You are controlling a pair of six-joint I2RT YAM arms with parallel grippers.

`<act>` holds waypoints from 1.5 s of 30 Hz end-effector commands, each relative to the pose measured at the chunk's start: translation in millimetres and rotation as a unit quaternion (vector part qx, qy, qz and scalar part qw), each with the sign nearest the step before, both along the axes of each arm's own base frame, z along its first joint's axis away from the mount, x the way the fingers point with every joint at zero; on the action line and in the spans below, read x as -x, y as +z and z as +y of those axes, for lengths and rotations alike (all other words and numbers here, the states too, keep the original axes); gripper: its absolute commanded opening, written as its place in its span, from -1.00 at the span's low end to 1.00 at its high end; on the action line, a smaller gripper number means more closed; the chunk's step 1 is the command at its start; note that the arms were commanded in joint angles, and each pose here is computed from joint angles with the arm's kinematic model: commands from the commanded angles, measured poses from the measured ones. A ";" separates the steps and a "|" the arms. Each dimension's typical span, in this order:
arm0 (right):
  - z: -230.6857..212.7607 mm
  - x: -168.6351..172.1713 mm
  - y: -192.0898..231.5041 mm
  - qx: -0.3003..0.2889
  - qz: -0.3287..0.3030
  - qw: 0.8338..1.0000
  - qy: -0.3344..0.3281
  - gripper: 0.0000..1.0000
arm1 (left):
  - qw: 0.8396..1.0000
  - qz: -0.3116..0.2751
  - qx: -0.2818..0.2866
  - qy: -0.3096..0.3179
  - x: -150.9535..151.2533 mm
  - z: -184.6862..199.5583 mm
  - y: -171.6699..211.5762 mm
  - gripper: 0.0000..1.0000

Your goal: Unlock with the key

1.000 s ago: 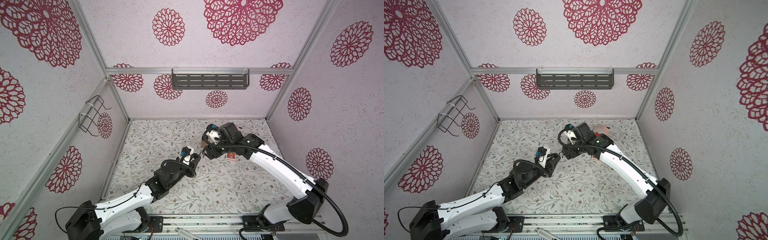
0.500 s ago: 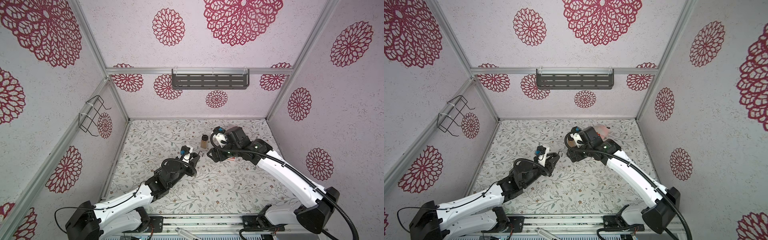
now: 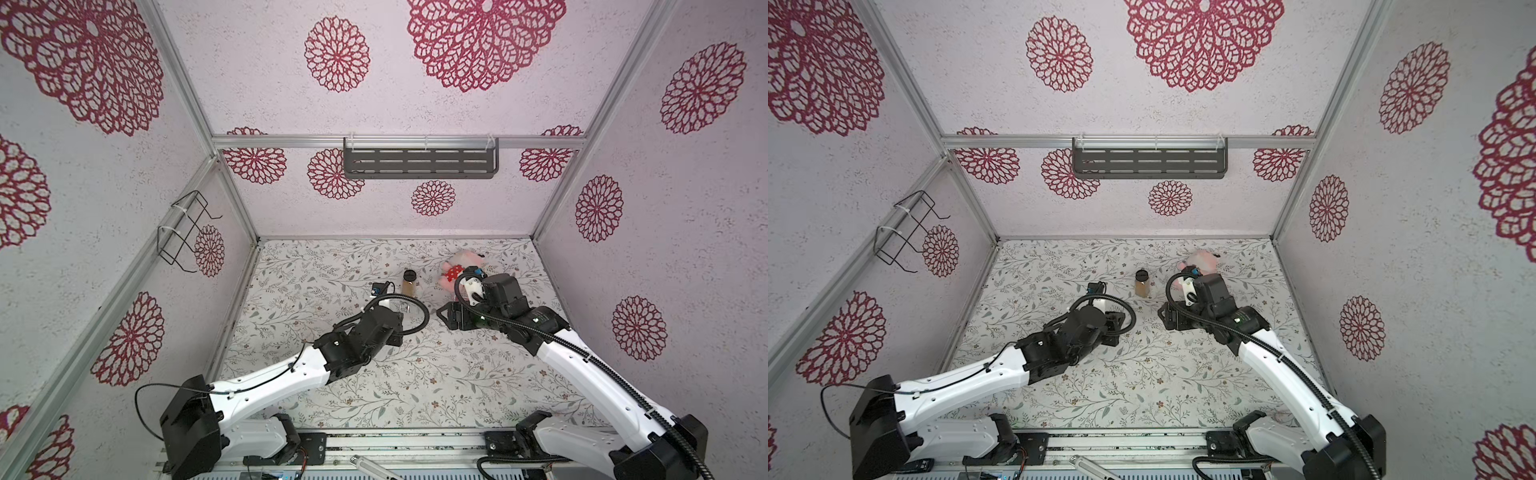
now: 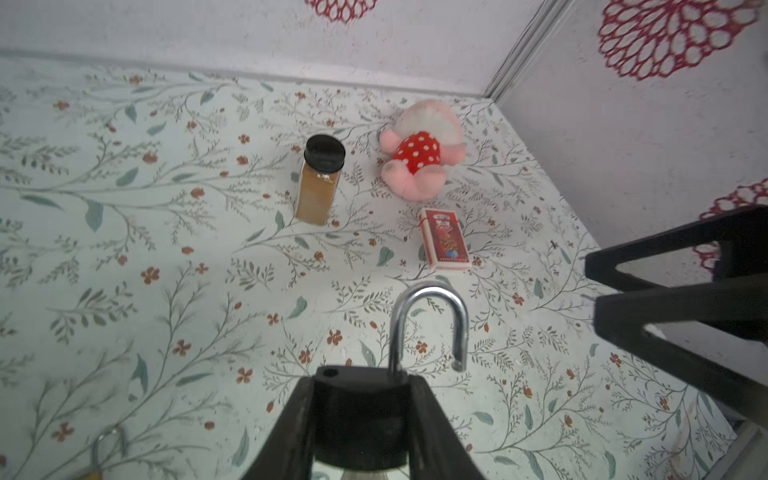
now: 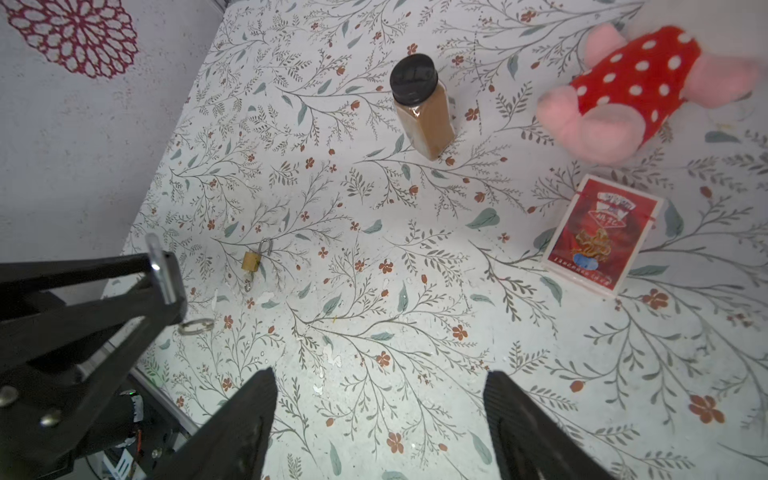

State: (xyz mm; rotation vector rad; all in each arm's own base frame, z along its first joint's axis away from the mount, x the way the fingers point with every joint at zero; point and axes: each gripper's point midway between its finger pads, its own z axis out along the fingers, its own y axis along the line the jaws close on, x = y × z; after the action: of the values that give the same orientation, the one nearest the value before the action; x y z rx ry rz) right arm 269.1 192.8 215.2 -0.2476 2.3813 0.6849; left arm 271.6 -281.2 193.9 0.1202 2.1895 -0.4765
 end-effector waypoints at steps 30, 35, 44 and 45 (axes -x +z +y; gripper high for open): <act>-27.8 -8.0 -39.8 -0.122 0.024 0.987 -0.102 0.66 | 0.961 0.224 -0.041 0.157 -7.4 44.8 -161.0 -1.00; -30.3 -10.0 -41.9 -0.125 0.027 0.986 -0.105 0.67 | 0.953 0.244 -0.079 0.161 -7.3 46.8 -169.9 -1.00; -34.5 -12.0 -44.7 -0.131 0.030 0.985 -0.112 0.66 | 0.945 0.270 -0.096 0.156 -3.4 43.8 -185.8 -1.00; -35.3 -12.6 -45.0 -0.131 0.030 0.984 -0.113 0.66 | 0.944 0.273 -0.098 0.156 -2.6 43.5 -187.5 -1.00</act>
State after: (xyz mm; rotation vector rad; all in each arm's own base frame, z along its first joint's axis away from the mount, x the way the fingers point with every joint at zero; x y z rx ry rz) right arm 279.5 157.5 163.7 0.1466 2.3282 0.8668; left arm 278.4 -238.9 15.2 -0.2913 2.6914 -0.1397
